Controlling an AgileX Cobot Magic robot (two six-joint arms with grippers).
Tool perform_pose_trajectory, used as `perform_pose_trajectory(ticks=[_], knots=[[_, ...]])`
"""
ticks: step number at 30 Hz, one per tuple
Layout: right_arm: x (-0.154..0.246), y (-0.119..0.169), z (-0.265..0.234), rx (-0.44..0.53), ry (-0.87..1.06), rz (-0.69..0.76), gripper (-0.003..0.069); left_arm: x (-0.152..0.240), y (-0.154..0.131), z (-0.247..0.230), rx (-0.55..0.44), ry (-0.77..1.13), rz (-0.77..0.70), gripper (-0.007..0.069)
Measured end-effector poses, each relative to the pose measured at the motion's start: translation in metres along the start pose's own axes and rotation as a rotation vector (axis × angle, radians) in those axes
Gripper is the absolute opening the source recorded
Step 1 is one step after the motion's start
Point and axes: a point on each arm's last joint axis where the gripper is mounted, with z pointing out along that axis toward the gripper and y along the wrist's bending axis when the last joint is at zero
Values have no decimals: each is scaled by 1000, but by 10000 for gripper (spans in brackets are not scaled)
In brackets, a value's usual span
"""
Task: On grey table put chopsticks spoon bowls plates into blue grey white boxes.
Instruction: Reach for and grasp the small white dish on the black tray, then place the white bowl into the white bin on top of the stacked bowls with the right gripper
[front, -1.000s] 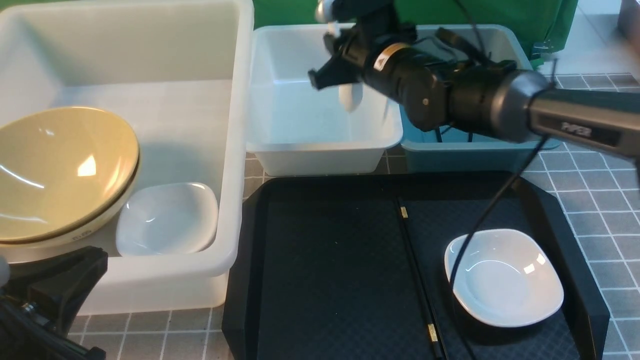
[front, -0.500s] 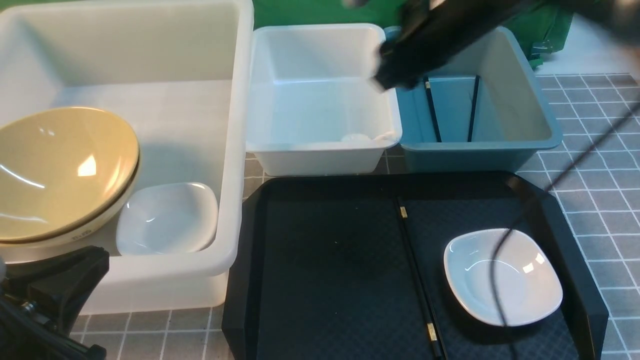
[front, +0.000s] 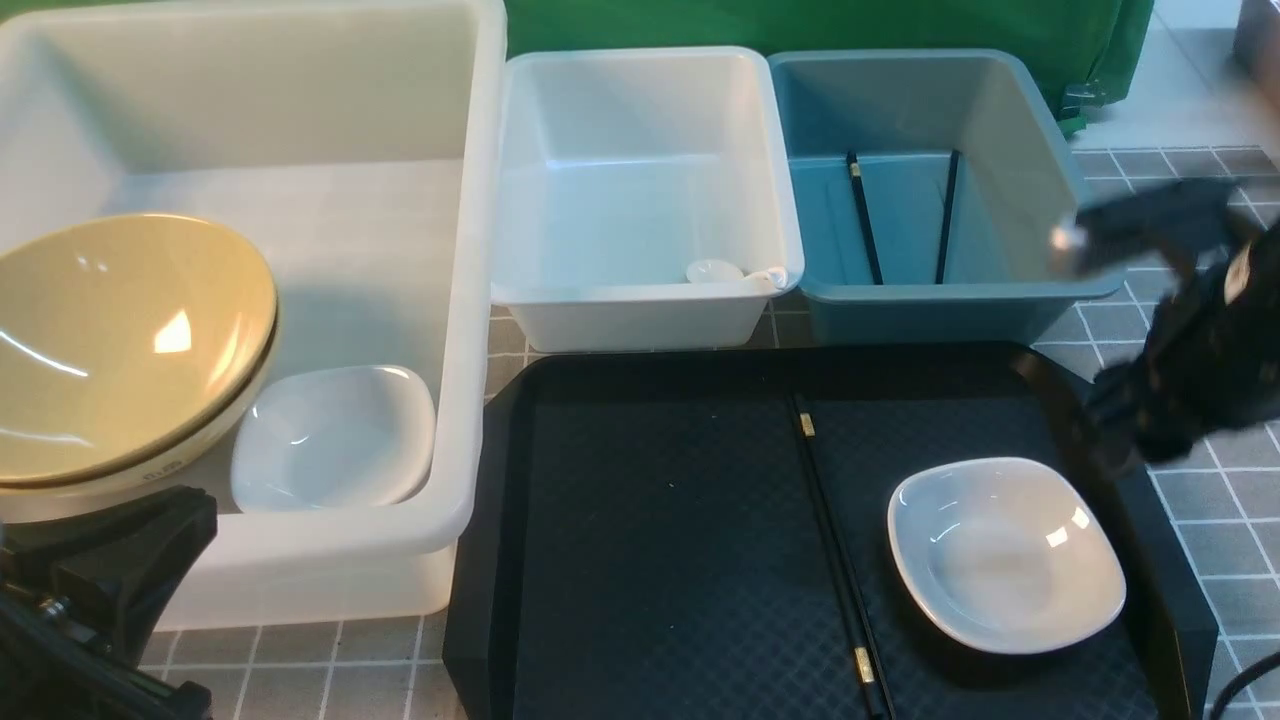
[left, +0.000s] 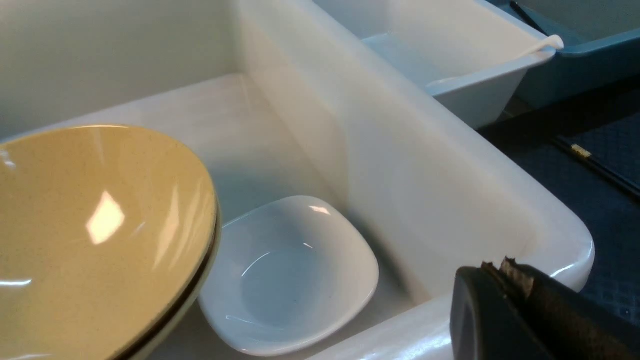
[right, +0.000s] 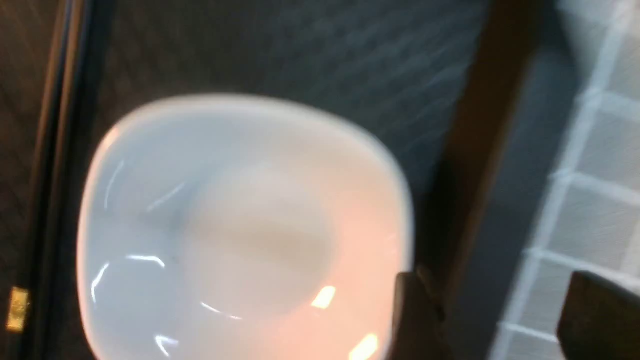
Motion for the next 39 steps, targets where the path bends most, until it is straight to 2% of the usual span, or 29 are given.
perform_pose_trajectory(ticks=[6, 15, 19, 22, 25, 28, 31, 36, 39], knots=[[5, 2, 21, -14, -27, 36, 405, 0, 0, 0, 0, -3, -9, -11], [0, 7, 62, -59, 37, 30, 395, 0, 0, 0, 0, -5, -11, -11], [0, 9, 68, -81, 50, 10, 325, 0, 0, 0, 0, -5, -11, -11], [0, 11, 68, -107, 49, -22, 235, 0, 0, 0, 0, -5, -11, -11], [-2, 12, 64, -122, 57, -35, 215, -1, 0, 0, 0, -6, -12, -11], [-7, 13, 44, -144, 71, -64, 158, -1, 0, 0, 0, -6, -13, -11], [-20, 15, 2, -179, -27, -87, 75, -1, 0, 0, -3, -12, -13, -11], [-49, 22, -79, -204, -272, -137, 71, -2, 0, -2, -7, -29, -12, -11], [-72, 47, -135, -226, -456, -234, 71, -6, 1, -10, -24, -102, -4, -11]])
